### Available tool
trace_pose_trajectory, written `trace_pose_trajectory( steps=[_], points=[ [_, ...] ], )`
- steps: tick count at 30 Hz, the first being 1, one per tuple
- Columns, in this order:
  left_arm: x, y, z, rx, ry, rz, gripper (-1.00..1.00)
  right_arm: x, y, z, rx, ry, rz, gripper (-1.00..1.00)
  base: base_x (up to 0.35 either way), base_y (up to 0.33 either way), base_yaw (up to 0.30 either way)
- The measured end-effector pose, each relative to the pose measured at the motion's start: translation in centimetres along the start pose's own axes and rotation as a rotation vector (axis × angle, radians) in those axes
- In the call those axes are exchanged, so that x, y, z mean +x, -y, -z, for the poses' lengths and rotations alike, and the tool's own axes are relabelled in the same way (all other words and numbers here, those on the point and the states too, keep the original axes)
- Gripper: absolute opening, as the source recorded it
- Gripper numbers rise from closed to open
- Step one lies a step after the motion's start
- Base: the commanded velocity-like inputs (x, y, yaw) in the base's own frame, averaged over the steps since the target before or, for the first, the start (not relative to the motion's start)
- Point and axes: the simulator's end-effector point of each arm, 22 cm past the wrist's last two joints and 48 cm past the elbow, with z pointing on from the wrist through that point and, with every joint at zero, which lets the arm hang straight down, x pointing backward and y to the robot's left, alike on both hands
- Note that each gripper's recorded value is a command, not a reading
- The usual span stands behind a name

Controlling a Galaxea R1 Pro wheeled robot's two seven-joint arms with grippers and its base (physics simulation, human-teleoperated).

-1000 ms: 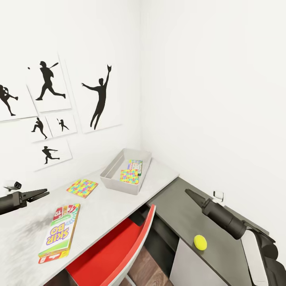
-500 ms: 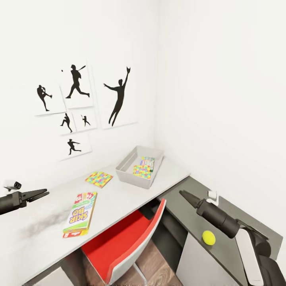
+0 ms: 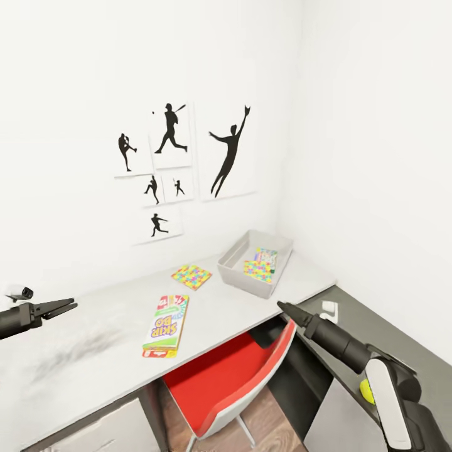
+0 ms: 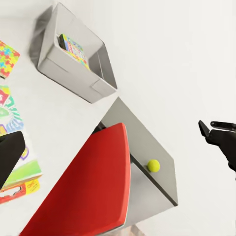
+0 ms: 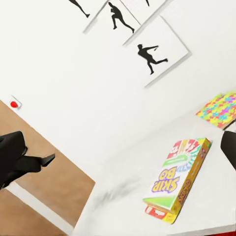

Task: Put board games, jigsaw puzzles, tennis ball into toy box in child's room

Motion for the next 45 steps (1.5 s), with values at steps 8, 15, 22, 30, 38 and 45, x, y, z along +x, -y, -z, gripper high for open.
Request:
trace_pose_trajectory(
  steps=[8,15,22,30,38,45],
  points=[
    [0.1,-0.2,-0.1,-0.002,-0.002,0.002,1.00,0.2,0.5,-0.3,0.020,-0.007,-0.002,1.00,0.000,0.023,0.284],
    [0.3,-0.4,-0.1,-0.004,-0.005,0.006,1.00,0.3,0.8,-0.3,0.025,-0.010,-0.005,1.00,0.049,0.132,0.271],
    [0.4,-0.7,-0.2,-0.006,-0.008,0.011,1.00,0.5,1.1,-0.3,0.029,-0.015,-0.008,1.00,0.045,0.083,0.266],
    [0.6,-1.0,-0.3,-0.008,-0.011,0.016,1.00,0.6,1.4,-0.3,0.034,-0.018,-0.012,1.00,0.097,0.105,0.264],
    [0.8,-1.2,-0.4,-0.011,-0.015,0.022,1.00,0.9,1.9,-0.2,0.041,-0.022,-0.017,1.00,0.145,0.073,0.242],
    [0.9,-1.4,-0.5,-0.012,-0.017,0.025,1.00,0.9,2.1,-0.2,0.045,-0.023,-0.016,1.00,0.157,0.001,0.075]
  ],
)
